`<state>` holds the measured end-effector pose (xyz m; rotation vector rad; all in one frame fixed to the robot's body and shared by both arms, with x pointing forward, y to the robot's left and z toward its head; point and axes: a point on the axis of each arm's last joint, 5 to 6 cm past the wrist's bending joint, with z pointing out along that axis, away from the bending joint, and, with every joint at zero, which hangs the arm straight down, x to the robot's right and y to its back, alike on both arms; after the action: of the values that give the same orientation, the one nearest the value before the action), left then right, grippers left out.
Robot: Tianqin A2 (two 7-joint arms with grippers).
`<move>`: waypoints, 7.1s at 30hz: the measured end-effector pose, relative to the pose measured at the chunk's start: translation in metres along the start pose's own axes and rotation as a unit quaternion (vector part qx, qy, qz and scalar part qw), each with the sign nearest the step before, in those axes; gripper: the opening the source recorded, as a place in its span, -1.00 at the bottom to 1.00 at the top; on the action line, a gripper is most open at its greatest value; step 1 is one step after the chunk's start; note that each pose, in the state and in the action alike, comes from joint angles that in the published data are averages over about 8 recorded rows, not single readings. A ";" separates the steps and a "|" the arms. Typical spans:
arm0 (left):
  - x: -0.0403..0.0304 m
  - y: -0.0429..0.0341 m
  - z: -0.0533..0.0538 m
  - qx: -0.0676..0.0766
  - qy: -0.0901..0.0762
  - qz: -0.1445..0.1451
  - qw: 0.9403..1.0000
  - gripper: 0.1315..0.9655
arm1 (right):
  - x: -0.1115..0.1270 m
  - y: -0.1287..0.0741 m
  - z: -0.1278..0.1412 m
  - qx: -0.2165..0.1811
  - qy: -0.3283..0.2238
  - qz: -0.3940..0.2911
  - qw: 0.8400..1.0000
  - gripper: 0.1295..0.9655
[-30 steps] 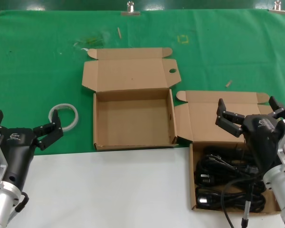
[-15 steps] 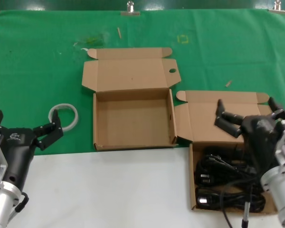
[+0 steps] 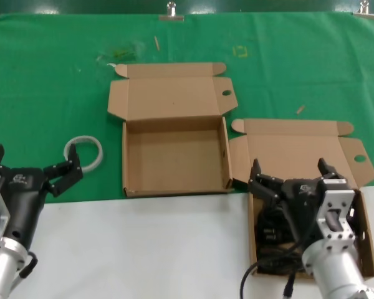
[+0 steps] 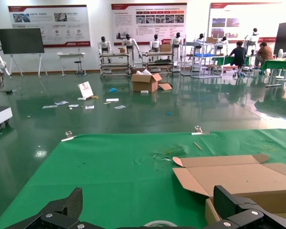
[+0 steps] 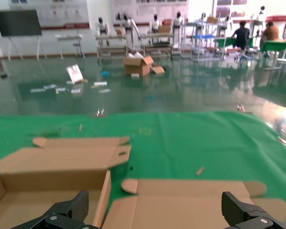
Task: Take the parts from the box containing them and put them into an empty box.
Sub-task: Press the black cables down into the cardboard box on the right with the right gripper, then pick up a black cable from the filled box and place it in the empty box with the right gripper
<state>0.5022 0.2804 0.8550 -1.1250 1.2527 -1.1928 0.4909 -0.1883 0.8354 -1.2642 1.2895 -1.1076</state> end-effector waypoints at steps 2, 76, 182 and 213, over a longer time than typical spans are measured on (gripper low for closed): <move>0.0000 0.0000 0.000 0.000 0.000 0.000 1.000 1.00 | -0.006 0.001 -0.004 -0.014 0.007 -0.004 1.000 1.00; 0.0000 0.0000 0.000 0.000 0.000 0.000 1.000 1.00 | 0.044 -0.024 0.001 -0.291 0.061 -0.419 0.858 1.00; 0.0000 0.0000 0.000 0.000 0.000 0.000 1.000 1.00 | -0.053 -0.073 -0.004 -0.127 -0.038 -0.283 0.950 -0.88; 0.0000 0.0000 0.000 0.000 0.000 0.000 1.000 1.00 | -0.103 -0.043 0.082 -0.054 -0.161 -0.326 0.930 -0.88</move>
<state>0.5022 0.2804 0.8550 -1.1251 1.2527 -1.1928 0.5749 -0.0854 0.8742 -1.9470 0.6944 -1.2111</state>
